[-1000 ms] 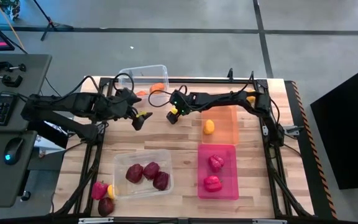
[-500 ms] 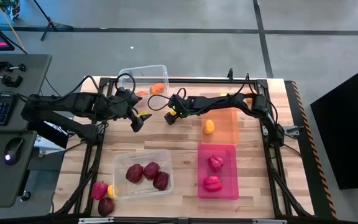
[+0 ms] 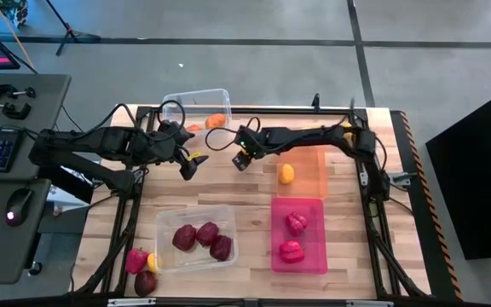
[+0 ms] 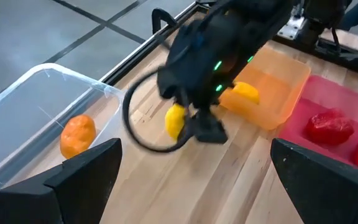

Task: Sort produce into baskets
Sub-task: Put the yellow lemon into the orange bin

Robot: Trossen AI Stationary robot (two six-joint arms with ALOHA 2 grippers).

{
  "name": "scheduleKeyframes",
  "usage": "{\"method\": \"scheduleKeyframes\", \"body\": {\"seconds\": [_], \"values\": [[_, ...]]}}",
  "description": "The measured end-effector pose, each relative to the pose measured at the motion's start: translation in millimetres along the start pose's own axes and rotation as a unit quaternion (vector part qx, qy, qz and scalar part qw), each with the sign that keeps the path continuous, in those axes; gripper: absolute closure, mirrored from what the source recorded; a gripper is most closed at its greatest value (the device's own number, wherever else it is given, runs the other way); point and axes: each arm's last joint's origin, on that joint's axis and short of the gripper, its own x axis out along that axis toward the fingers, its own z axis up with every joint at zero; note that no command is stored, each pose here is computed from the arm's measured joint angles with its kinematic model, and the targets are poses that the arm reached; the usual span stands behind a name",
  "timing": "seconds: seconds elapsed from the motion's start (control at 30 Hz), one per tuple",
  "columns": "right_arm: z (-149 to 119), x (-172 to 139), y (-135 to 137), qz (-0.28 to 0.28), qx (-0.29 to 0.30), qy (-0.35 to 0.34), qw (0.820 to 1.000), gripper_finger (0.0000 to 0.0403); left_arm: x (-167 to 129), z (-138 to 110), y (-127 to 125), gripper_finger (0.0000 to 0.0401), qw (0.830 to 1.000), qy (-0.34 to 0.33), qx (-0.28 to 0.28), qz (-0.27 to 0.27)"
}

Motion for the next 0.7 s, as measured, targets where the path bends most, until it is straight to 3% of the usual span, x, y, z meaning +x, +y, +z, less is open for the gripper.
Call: {"method": "scheduleKeyframes", "body": {"seconds": [0.1,0.23,0.4,0.6,0.7], "values": [[0.4,-36.4,2.4,-0.008,-0.053,0.002,0.999,0.0162,0.0,0.0,0.0,0.0002,1.0,0.0,-0.015,0.0],[-6.3,-90.8,3.1,-0.061,-0.124,-0.006,0.99,0.0126,0.0,0.0,0.1,0.0002,0.999,-0.001,-0.044,0.002],[-28.4,-143.2,-9.5,-0.109,-0.151,-0.025,0.982,0.0121,1.3,0.4,0.0,0.0002,0.998,-0.007,-0.057,0.016],[-89.5,-162.9,-62.5,-0.124,-0.015,-0.046,0.991,0.0131,3.4,0.3,-1.0,0.0002,0.998,-0.006,-0.06,0.021],[-102.7,-172.3,-81.0,-0.104,0.081,-0.09,0.987,0.0124,6.2,0.1,-2.5,0.0002,0.998,-0.005,-0.057,0.026]]}}
